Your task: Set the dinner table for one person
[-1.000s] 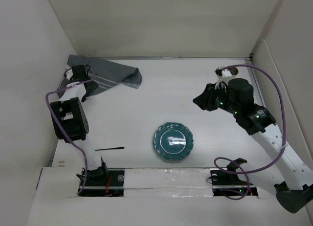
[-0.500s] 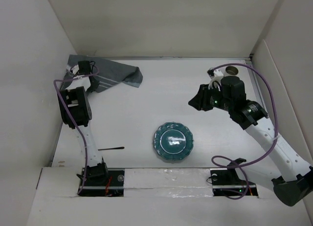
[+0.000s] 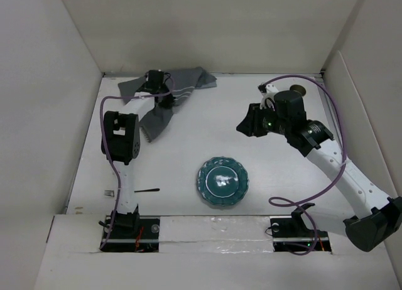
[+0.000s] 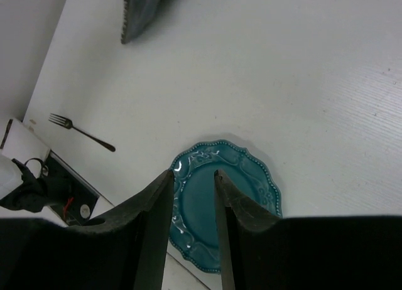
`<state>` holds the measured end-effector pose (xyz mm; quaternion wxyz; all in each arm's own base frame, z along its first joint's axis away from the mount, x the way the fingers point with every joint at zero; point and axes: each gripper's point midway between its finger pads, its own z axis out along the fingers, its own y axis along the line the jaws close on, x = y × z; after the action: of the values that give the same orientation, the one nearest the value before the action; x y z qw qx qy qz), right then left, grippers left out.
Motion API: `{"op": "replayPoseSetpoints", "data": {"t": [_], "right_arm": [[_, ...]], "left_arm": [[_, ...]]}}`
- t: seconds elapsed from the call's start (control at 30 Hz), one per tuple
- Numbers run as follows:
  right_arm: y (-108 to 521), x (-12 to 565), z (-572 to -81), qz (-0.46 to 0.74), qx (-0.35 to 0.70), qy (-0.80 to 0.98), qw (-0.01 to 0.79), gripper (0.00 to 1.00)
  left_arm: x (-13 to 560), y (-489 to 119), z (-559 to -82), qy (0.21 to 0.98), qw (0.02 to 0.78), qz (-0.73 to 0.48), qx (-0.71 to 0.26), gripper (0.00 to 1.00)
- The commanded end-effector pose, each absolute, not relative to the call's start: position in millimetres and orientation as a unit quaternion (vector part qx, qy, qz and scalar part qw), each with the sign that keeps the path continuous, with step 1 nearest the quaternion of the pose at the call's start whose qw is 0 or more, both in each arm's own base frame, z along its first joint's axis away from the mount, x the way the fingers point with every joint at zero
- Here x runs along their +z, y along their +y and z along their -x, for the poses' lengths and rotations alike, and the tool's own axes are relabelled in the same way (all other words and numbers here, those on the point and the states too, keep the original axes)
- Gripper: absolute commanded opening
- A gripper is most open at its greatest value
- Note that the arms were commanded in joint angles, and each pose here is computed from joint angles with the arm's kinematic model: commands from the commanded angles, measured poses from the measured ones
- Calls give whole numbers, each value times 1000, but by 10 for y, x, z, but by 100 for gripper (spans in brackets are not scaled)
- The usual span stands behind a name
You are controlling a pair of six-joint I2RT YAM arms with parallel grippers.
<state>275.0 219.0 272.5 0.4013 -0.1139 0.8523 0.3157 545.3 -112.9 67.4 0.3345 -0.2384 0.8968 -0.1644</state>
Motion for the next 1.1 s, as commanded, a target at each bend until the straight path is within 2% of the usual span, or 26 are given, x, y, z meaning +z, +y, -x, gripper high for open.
{"op": "replayPoseSetpoints", "data": {"t": [0.0, 0.07, 0.1, 0.17, 0.2, 0.23, 0.3, 0.33, 0.37, 0.4, 0.43, 0.47, 0.5, 0.53, 0.57, 0.63, 0.7, 0.8, 0.87, 0.9, 0.97, 1.07], "right_arm": [[2255, 3068, -2845, 127, 329, 822, 447, 40], [2261, 3054, -2853, 126, 330, 823, 446, 48], [2263, 3037, -2845, 125, 331, 823, 444, 51], [2269, 3002, -2831, 124, 333, 826, 438, 58], [2270, 2990, -2826, 124, 333, 826, 437, 59], [2269, 2947, -2821, 123, 333, 829, 433, 61], [2270, 2906, -2812, 119, 334, 831, 428, 60], [2271, 2880, -2808, 118, 335, 832, 426, 49], [2276, 2867, -2799, 115, 337, 833, 423, 39], [2291, 2862, -2800, 117, 341, 832, 423, 26], [2317, 2848, -2767, 120, 345, 831, 420, 4], [2323, 2838, -2763, 119, 346, 832, 417, 0], [2330, 2821, -2761, 121, 347, 833, 415, 0], [2364, 2832, -2727, 127, 352, 830, 412, 0], [2365, 2812, -2721, 130, 352, 831, 411, 0], [2390, 2803, -2683, 135, 354, 831, 407, 0], [2375, 2786, -2671, 136, 352, 831, 408, 0], [2384, 2746, -2602, 140, 354, 832, 403, 0], [2402, 2733, -2557, 142, 358, 832, 400, 0], [2392, 2738, -2534, 142, 359, 831, 400, 0], [2372, 2691, -2506, 140, 357, 835, 395, 0], [2356, 2668, -2433, 140, 358, 835, 394, 0]], "left_arm": [[1333, -1678, -5459, 885, 359, 171, -241, 3], [1260, -1782, -5395, 899, 342, 150, -230, 17], [1258, -1794, -5374, 904, 343, 133, -218, 28], [1301, -1729, -5269, 911, 335, 130, -201, 36], [1345, -1659, -5243, 911, 344, 130, -186, 45], [1302, -1602, -5156, 914, 342, 131, -174, 50], [1651, -1443, -5058, 899, 383, 144, -154, 54], [1585, -1382, -4916, 901, 378, 154, -146, 54], [1902, -1289, -4824, 883, 413, 170, -145, 53], [1619, -1179, -4599, 892, 393, 187, -124, 49], [1666, -1175, -4536, 877, 408, 209, -141, 44], [1878, -1138, -4401, 861, 430, 223, -157, 36], [1797, -1098, -4287, 858, 427, 240, -157, 13], [1500, -1040, -4070, 867, 402, 255, -146, 2], [1549, -1004, -3966, 855, 406, 283, -155, 0], [1221, -899, -3682, 862, 376, 313, -133, 0], [1135, -860, -3523, 852, 361, 353, -136, 1], [874, -832, -3287, 846, 325, 401, -135, 29], [741, -820, -3203, 841, 315, 419, -135, 37], [713, -817, -3198, 834, 312, 434, -137, 46], [629, -806, -3194, 830, 307, 447, -134, 52], [540, -721, -3238, 814, 303, 481, -115, 54]]}}
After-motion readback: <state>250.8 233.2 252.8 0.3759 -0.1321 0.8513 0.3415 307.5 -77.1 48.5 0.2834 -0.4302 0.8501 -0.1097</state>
